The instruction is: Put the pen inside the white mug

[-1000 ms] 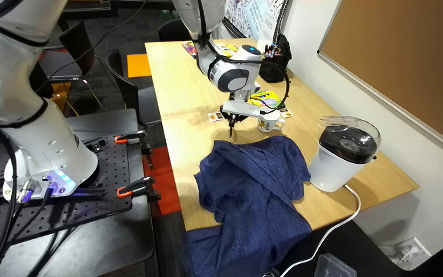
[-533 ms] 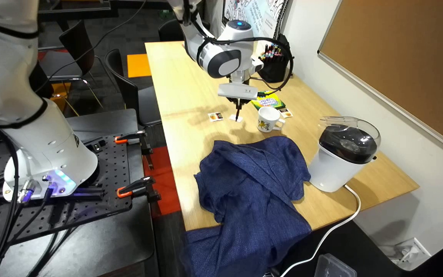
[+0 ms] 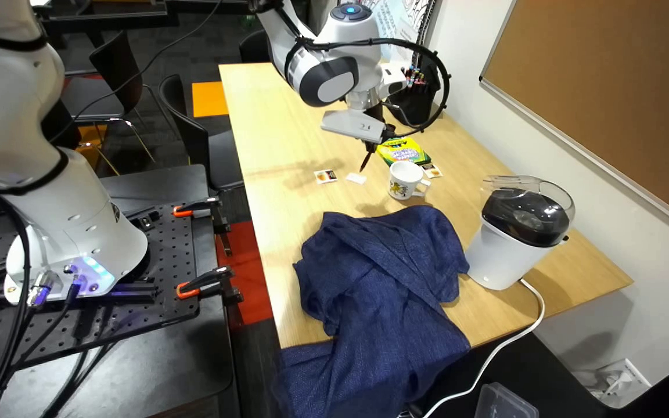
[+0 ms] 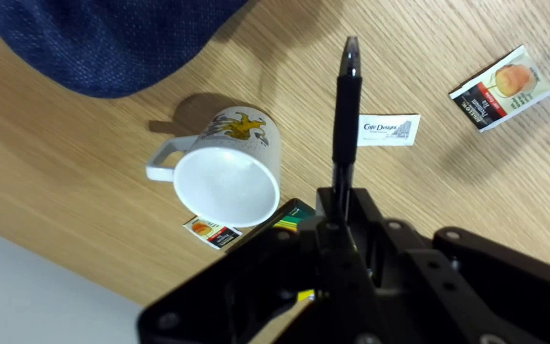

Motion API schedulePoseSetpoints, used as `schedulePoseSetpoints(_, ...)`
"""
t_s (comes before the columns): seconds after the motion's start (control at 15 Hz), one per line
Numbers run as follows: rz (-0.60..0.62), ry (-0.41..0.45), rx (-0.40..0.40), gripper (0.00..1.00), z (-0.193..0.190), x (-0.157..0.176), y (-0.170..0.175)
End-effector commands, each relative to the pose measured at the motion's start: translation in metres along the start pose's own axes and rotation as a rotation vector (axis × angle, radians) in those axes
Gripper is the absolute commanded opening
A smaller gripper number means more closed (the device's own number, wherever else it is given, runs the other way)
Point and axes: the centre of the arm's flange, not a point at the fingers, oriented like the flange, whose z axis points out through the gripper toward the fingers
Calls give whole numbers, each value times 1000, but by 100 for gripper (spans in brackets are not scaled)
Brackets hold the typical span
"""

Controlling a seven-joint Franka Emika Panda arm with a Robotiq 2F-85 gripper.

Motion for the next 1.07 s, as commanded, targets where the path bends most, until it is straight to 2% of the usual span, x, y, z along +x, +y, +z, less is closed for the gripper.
schedulePoseSetpoints(0.0,97,3,-8,3,-34,-6,4)
schedulePoseSetpoints(0.4,167,-73,58,3,-52,-9,17)
schedulePoseSetpoints(0.53,185,-117,89,3,-56,-11,17)
schedulePoseSetpoints(0.67,213,-182,88,3,-57,-14,12)
schedulePoseSetpoints(0.73,180,-137,91,11,-43,-15,17)
schedulePoseSetpoints(1.0,203,-162,91,11,-47,-17,17)
